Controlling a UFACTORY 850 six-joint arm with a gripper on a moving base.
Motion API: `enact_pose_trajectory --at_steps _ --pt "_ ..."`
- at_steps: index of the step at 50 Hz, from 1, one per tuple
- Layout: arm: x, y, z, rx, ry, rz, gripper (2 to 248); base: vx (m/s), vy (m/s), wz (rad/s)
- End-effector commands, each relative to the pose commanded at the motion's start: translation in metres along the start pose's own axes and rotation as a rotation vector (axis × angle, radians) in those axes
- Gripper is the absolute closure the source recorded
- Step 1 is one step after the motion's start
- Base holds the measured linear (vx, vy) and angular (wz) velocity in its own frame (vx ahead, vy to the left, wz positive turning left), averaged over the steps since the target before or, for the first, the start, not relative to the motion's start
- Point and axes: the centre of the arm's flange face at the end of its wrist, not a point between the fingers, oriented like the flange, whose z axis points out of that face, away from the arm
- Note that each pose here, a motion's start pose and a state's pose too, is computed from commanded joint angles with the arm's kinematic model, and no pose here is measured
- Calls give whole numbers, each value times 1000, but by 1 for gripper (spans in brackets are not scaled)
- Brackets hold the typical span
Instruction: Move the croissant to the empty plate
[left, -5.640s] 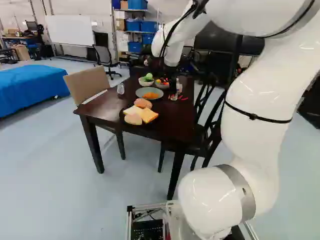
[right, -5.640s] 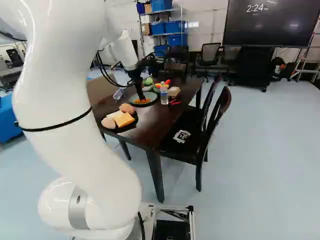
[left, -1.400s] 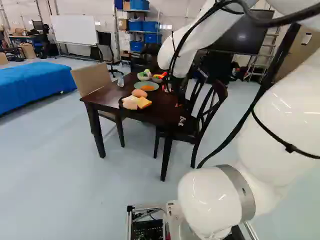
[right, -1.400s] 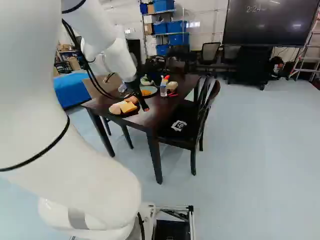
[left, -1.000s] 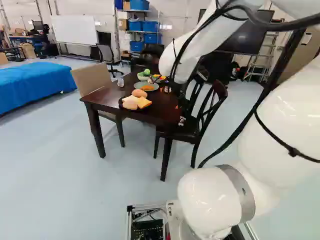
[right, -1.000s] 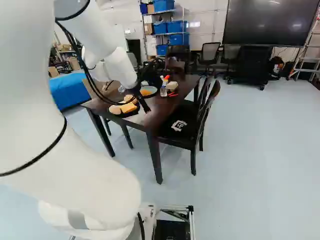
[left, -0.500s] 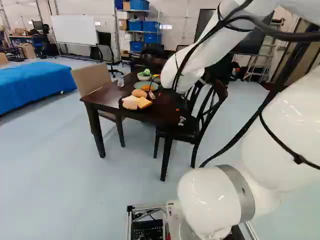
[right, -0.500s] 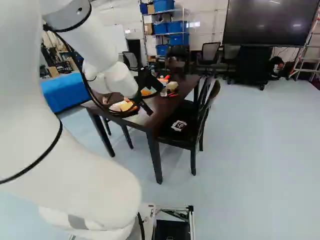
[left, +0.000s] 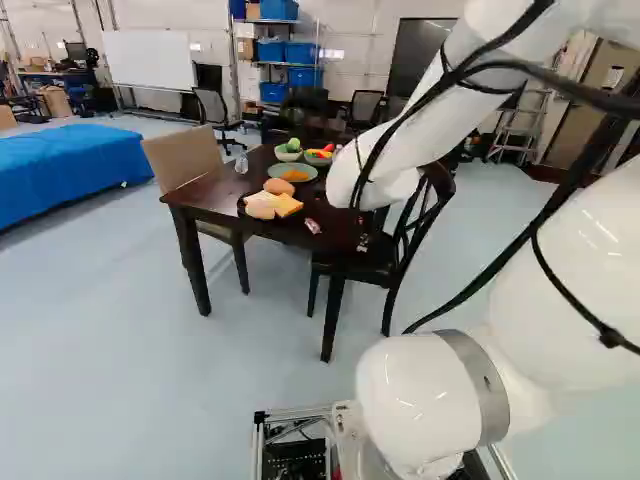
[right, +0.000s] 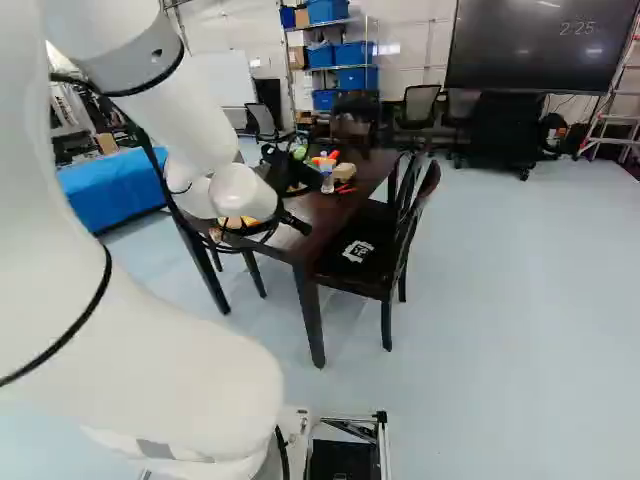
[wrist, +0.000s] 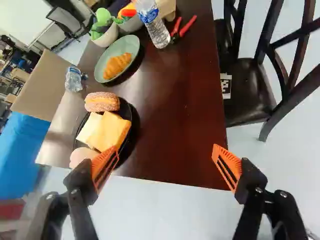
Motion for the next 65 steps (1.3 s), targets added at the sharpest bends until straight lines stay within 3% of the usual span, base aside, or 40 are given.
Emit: enact_pose_trajectory --at_steps 29,65 --pt "-43 29 -15 43 152 -239 3 0 0 0" --pt "-76 51 -32 37 278 -423 3 0 0 0"
